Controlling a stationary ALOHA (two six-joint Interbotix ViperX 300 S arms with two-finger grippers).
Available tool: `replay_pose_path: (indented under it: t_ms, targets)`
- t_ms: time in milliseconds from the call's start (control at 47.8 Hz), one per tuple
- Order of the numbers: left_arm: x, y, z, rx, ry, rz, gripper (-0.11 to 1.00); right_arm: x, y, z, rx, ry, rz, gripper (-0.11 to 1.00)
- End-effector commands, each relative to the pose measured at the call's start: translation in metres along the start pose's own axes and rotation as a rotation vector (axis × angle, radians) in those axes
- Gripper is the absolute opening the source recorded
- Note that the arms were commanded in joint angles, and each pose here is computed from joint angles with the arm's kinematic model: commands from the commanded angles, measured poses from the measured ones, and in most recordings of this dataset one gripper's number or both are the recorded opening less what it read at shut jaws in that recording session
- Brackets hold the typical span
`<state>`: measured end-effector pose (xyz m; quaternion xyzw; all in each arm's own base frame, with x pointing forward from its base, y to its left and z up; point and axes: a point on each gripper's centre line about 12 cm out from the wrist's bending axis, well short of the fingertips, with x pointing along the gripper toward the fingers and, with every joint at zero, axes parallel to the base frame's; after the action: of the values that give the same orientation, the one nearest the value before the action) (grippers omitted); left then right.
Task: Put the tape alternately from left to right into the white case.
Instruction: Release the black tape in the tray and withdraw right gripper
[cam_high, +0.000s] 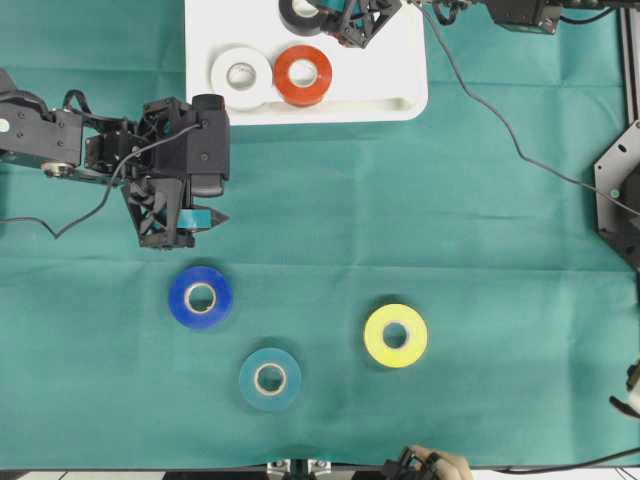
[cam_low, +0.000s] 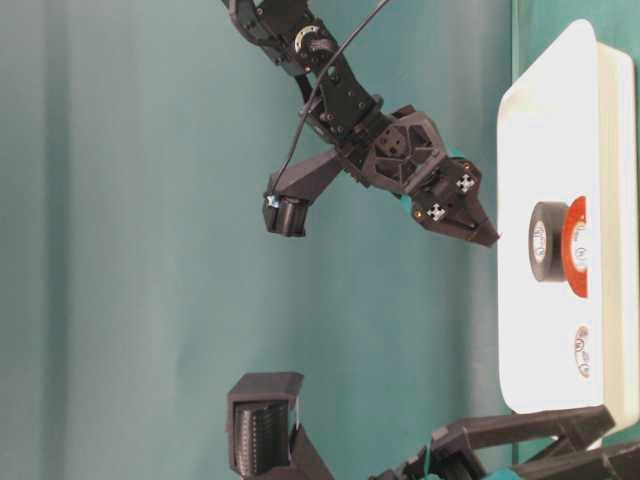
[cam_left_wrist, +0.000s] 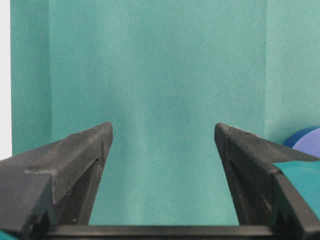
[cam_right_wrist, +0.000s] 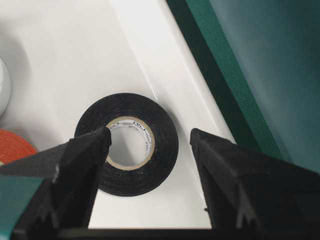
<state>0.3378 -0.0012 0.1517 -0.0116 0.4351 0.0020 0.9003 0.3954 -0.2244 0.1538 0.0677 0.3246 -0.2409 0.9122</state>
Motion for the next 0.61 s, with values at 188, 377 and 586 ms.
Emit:
replay_pose_path:
  t_ms: [188,377,586]
  targets:
    - [-0.005,-0.001,0.008,-0.002,-0.032,-0.002,0.91,-0.011,0.011,0.01,-0.012,-0.027,0.017,0.71]
    - [-0.005,-0.001,0.01,-0.002,-0.035,-0.002,0.91,-0.024,0.03,0.007,-0.034,-0.03,0.051,0.71]
    - [-0.005,-0.001,0.01,0.0,-0.037,-0.002,0.91,-0.045,0.058,-0.002,-0.076,-0.031,0.107,0.71]
